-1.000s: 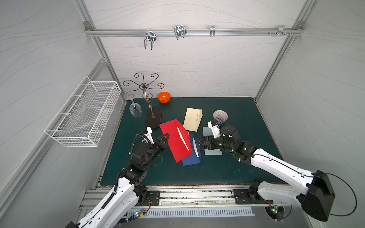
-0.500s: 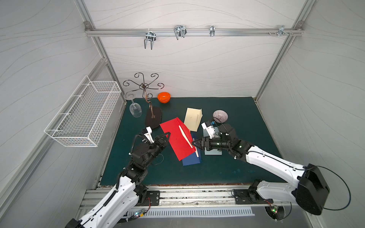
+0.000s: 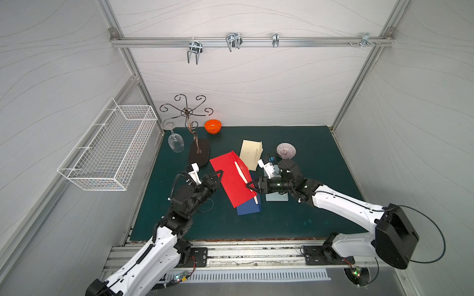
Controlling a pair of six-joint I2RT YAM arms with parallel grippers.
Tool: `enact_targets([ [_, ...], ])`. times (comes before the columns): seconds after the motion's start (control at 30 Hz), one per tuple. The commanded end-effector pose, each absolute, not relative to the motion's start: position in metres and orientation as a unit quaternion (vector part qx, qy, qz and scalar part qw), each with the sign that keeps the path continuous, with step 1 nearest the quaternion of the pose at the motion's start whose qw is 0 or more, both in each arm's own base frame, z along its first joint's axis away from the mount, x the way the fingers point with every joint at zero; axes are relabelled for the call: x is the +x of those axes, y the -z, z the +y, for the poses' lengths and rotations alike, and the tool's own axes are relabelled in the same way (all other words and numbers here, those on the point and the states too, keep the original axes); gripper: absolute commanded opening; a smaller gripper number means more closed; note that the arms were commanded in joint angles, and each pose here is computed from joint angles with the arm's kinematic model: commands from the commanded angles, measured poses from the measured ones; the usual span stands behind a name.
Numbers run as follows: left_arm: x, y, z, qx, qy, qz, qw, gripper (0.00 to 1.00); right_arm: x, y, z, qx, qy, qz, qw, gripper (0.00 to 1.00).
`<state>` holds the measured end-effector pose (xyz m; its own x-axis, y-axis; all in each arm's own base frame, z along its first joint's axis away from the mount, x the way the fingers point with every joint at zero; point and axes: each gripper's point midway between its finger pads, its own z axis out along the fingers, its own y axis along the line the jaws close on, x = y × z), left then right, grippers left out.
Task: Open the envelope
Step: Place the envelope at the center of the board.
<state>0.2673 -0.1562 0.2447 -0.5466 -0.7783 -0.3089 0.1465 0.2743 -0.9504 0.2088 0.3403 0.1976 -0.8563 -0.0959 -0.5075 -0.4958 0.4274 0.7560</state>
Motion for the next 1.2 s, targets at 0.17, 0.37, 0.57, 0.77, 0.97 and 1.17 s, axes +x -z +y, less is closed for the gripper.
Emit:
enact_targets([
  [0.17,0.267,-0.276,-0.157,-0.215,0.586,0.648,0.436,0.0,0.219,-0.211,0.339,-0.161,-0.547,0.8,0.187,0.35],
  [0.37,0.268,-0.276,-0.158,-0.214,0.585,0.65,0.435,0.0,0.218,-0.213,0.339,-0.162,-0.554,0.796,0.182,0.26],
  [0.57,0.267,-0.276,-0.16,-0.211,0.588,0.652,0.43,0.0,0.22,-0.209,0.337,-0.159,-0.549,0.8,0.181,0.21],
  [0.77,0.267,-0.276,-0.161,-0.211,0.585,0.656,0.427,0.0,0.222,-0.206,0.335,-0.159,-0.541,0.805,0.182,0.12],
  [0.97,0.267,-0.269,-0.164,-0.205,0.569,0.679,0.417,0.0,0.225,-0.205,0.33,-0.158,-0.535,0.808,0.189,0.06],
  [1.17,0.269,-0.256,-0.161,-0.215,0.548,0.697,0.41,0.0,0.224,-0.21,0.331,-0.169,-0.539,0.803,0.191,0.01],
])
